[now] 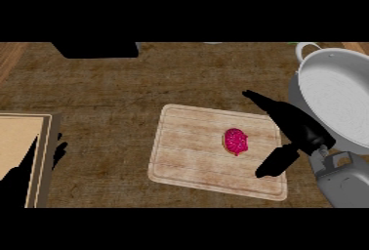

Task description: Pick the cupcake from the cutting board and place it in the pot

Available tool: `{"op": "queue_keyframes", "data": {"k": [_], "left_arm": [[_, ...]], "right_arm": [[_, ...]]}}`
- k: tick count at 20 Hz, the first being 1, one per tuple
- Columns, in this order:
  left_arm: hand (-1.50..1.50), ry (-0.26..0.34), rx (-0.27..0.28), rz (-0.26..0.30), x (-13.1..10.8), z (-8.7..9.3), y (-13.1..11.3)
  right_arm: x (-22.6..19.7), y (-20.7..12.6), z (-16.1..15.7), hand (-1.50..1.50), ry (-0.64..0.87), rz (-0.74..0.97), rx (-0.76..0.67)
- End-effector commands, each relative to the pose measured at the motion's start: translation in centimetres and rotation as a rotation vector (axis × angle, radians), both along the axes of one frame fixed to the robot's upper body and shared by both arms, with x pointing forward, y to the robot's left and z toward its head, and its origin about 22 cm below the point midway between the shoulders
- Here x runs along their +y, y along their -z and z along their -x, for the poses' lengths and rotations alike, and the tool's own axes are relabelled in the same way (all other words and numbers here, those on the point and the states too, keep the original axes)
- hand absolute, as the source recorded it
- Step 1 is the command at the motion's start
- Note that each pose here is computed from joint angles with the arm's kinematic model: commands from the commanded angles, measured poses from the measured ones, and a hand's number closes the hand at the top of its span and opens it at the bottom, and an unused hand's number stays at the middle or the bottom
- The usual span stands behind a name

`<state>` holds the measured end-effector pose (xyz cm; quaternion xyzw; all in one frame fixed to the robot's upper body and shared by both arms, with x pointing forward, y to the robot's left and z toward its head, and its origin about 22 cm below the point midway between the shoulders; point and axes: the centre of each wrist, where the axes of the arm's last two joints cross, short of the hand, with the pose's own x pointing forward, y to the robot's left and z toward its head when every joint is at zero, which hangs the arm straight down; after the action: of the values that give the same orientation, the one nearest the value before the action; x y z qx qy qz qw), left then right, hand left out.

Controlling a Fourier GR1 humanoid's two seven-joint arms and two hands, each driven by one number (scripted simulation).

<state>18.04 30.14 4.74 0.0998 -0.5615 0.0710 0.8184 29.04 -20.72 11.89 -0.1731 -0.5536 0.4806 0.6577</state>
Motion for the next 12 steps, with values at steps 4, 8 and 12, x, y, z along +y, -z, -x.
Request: {"op": "queue_keyframes", "data": {"k": [4,8,12], "left_arm": [[0.0,0.045,-0.37,-0.068,-1.6,-5.0,-5.4],[0.0,0.032,-0.358,-0.065,-1.2,-5.5,-4.6],[0.0,0.042,-0.358,-0.073,-1.2,-5.0,-3.7]], "right_arm": [[2.1,-0.1,0.0,-1.5,0.017,0.049,0.054],[2.4,1.5,0.0,-1.5,0.07,0.135,0.09],[3.6,0.9,0.6,-1.5,0.084,0.133,0.084]]}}
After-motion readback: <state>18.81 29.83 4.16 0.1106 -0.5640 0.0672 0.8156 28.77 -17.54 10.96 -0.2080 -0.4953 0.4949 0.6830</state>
